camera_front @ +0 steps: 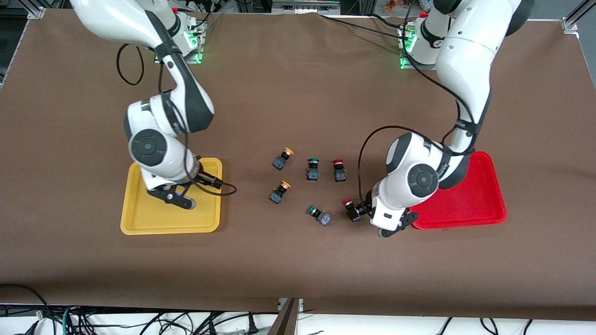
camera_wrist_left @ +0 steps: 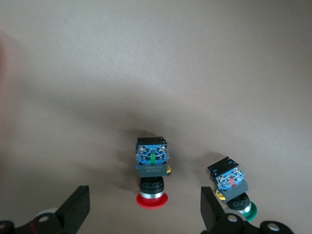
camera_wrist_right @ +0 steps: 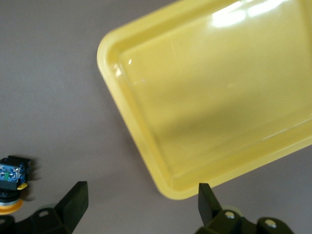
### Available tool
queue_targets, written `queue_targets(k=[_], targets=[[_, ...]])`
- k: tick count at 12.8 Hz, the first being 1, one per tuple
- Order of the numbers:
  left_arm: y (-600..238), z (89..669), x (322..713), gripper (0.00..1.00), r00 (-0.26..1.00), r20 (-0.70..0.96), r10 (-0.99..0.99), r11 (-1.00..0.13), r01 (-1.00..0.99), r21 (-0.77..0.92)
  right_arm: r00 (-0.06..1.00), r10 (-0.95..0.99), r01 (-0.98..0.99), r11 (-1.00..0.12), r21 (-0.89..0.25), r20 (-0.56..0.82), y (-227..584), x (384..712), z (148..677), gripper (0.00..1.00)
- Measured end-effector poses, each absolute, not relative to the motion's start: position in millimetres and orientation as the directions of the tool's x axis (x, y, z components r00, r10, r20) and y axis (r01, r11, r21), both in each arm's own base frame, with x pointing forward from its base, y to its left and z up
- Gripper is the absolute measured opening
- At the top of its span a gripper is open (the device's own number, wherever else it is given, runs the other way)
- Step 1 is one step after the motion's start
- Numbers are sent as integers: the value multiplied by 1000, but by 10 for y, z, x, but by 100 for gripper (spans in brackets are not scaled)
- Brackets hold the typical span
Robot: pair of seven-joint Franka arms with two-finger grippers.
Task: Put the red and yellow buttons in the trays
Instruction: 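Grasp the red button with the left gripper while the right gripper descends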
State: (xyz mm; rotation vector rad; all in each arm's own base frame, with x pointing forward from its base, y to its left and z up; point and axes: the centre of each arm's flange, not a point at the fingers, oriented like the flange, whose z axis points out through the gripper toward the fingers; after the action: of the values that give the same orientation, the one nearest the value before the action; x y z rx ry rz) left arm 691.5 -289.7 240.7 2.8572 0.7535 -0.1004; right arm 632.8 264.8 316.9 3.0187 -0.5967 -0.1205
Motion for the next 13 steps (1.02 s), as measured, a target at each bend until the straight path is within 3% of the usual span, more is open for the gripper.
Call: queue_targets(k=[5,9,13], targets=[[-3075,1911,6853,100,880,-84,467,-864,475,165,856,-516,-510,-854,99,-45,3524,5736,2622,100],[-3032,1757,6851,95,896,-48,442,-886,444,130,809,-587,-586,-808,60,-15,3998,5486,2414,100],[-3040,1807,6881,46,896,-39,441,-886,442,137,795,-606,-606,-795,20,-1,4280,5331,2135,100]])
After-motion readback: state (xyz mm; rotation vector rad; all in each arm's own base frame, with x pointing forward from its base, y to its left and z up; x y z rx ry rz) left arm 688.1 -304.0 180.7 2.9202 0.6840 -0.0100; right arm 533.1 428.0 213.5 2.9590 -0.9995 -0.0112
